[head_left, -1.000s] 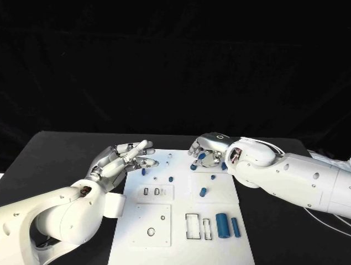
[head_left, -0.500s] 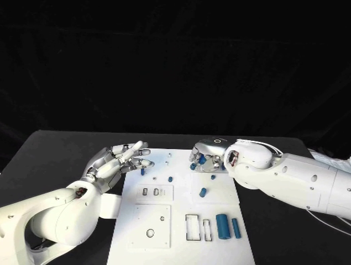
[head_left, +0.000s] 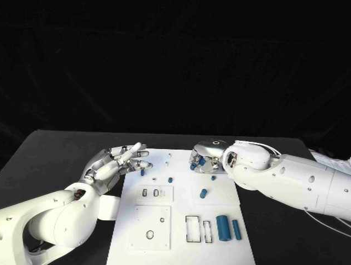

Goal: Assemble the parts on the task board

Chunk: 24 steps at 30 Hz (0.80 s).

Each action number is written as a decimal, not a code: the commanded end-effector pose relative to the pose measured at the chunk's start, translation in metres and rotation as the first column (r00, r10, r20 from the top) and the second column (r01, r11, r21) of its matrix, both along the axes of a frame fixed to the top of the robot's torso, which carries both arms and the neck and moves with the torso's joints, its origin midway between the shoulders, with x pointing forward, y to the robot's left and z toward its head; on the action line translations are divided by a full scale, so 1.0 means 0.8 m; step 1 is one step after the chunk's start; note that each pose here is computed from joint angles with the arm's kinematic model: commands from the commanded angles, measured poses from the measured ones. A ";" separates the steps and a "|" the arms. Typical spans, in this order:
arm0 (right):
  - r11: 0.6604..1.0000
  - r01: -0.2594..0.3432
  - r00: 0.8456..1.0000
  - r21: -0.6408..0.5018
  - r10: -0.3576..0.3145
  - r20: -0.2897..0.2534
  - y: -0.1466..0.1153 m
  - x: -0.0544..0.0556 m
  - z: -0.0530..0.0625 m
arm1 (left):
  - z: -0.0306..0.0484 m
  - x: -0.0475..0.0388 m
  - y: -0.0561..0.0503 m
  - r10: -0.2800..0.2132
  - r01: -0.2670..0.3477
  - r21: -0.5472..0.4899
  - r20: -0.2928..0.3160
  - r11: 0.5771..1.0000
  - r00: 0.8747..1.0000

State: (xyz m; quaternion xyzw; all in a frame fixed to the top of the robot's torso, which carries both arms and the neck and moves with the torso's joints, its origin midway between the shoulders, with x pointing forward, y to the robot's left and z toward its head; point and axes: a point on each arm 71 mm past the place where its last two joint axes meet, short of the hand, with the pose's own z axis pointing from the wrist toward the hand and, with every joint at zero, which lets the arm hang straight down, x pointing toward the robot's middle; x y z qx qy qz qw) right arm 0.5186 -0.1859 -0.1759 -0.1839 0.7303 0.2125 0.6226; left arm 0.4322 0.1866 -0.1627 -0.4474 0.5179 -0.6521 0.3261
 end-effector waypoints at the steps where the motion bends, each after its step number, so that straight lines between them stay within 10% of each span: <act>1: 1.000 0.000 1.000 -0.009 0.000 -0.001 0.000 0.000 -0.002 | 0.0018 0.000 -0.001 -0.014 0.014 -0.011 0.002 1.000 1.000; 24: 0.978 -0.011 0.987 0.207 -0.023 0.160 0.017 0.001 0.024 | -0.0002 0.002 0.004 0.010 -0.010 0.009 -0.017 1.000 1.000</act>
